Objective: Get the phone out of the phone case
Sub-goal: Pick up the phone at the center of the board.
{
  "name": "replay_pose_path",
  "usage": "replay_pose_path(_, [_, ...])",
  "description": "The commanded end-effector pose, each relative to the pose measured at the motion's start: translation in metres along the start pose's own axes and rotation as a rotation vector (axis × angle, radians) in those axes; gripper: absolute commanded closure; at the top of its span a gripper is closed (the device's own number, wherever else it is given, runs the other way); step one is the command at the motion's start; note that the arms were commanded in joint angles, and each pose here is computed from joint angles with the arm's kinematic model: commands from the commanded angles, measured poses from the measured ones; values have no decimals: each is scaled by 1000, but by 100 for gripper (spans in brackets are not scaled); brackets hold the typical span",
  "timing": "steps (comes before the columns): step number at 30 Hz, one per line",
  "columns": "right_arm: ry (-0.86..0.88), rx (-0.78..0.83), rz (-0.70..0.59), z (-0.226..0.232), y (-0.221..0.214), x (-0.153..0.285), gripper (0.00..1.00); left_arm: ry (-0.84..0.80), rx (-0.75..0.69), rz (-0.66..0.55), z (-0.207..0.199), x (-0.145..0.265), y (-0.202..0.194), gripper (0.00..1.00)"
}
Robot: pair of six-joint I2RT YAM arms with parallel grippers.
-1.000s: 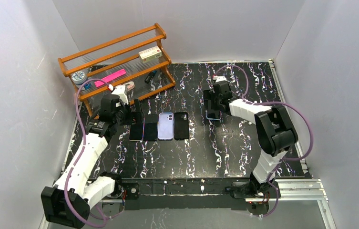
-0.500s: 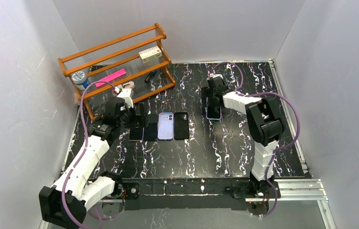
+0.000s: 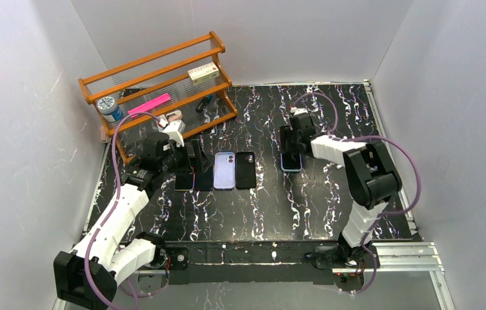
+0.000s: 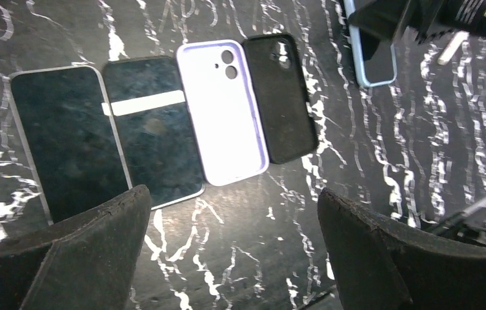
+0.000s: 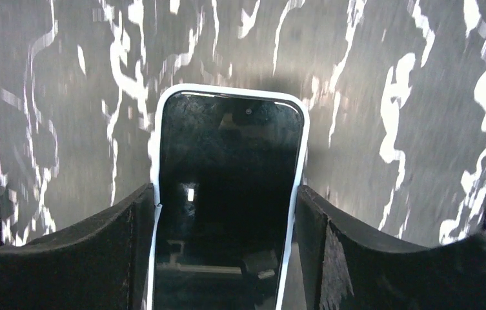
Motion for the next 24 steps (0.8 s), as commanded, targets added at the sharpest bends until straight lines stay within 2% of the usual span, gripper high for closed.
replay_pose_path(1, [110, -21, -26, 12, -14, 39, 73, -117, 92, 55, -22, -1, -5, 2])
replay_pose_path(6, [205, -43, -146, 20, -17, 72, 81, -149, 172, 49, -32, -6, -5, 2])
replay_pose_path(12, [325, -40, -265, 37, -22, 108, 86, -190, 224, 51, -55, -21, -12, 2])
replay_pose_path(24, [550, 63, -510, 102, -19, 168, 87, -269, 286, 44, -96, -56, -21, 2])
Point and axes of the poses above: each gripper's point midway between its finger pads, its own x axis back along the fingers, its own z axis along the line the jaws close on, y = z × x, the point moved 3 cm from there along x, back along the fingers, and after that the axes turned 7 degrees about x, right-handed, at the moved point
